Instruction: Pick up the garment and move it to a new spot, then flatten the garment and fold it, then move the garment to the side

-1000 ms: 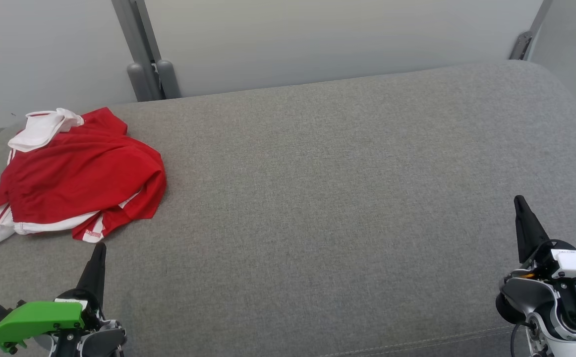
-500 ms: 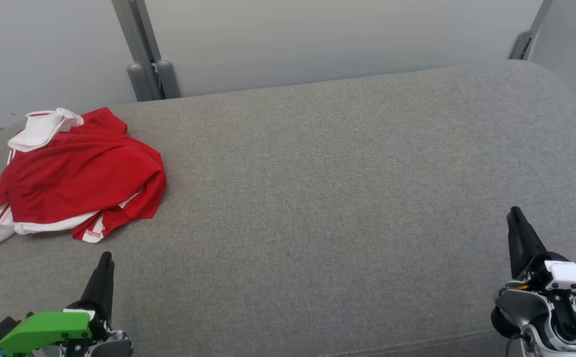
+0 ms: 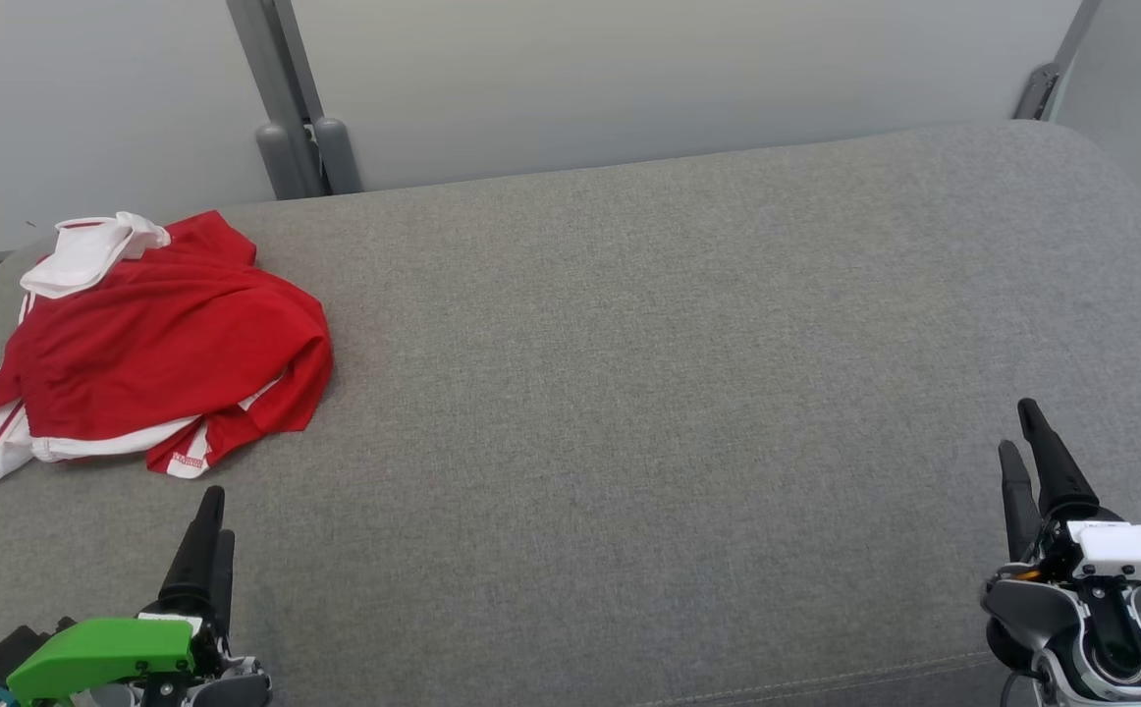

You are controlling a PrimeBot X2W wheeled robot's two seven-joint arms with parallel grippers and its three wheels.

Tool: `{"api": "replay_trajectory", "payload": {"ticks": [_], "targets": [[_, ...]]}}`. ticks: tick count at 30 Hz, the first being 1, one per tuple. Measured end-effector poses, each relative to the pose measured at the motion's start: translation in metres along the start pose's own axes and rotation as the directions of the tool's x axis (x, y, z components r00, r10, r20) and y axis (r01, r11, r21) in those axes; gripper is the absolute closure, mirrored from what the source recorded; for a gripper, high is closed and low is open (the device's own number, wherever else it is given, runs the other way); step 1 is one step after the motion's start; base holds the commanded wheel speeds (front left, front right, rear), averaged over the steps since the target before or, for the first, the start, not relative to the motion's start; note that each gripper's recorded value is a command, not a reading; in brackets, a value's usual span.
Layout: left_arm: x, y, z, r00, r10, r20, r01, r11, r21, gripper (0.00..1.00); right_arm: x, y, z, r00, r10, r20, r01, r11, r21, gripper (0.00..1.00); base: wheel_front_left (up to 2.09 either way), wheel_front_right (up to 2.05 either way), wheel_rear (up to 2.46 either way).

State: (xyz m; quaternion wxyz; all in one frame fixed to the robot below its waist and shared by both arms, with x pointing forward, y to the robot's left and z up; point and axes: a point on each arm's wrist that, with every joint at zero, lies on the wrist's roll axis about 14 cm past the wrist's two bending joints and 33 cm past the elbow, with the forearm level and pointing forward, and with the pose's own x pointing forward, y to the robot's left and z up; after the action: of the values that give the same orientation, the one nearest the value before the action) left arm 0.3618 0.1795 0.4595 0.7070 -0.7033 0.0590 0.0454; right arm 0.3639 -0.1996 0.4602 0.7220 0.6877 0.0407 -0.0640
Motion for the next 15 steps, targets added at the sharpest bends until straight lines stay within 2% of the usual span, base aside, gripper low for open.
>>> {"api": "replay_trajectory", "payload": {"ticks": [7,15], "targets": [[-0.0003,-0.0014,-0.0001,1.000,-0.004,-0.001,0.004,0.995,0.101,0.00,0.0010,0.0032,0.0002,1.000,0.007,-0.015,-0.009,0.990,-0.139,0.00,0.00,0.00,0.00],[-0.0007,-0.0035,-0.0023,1.000,-0.012,-0.007,0.013,0.977,0.214,0.00,0.0022,0.0071,-0.0044,1.000,0.003,-0.031,-0.013,0.955,-0.298,0.00,0.00,0.00,0.00]]}}
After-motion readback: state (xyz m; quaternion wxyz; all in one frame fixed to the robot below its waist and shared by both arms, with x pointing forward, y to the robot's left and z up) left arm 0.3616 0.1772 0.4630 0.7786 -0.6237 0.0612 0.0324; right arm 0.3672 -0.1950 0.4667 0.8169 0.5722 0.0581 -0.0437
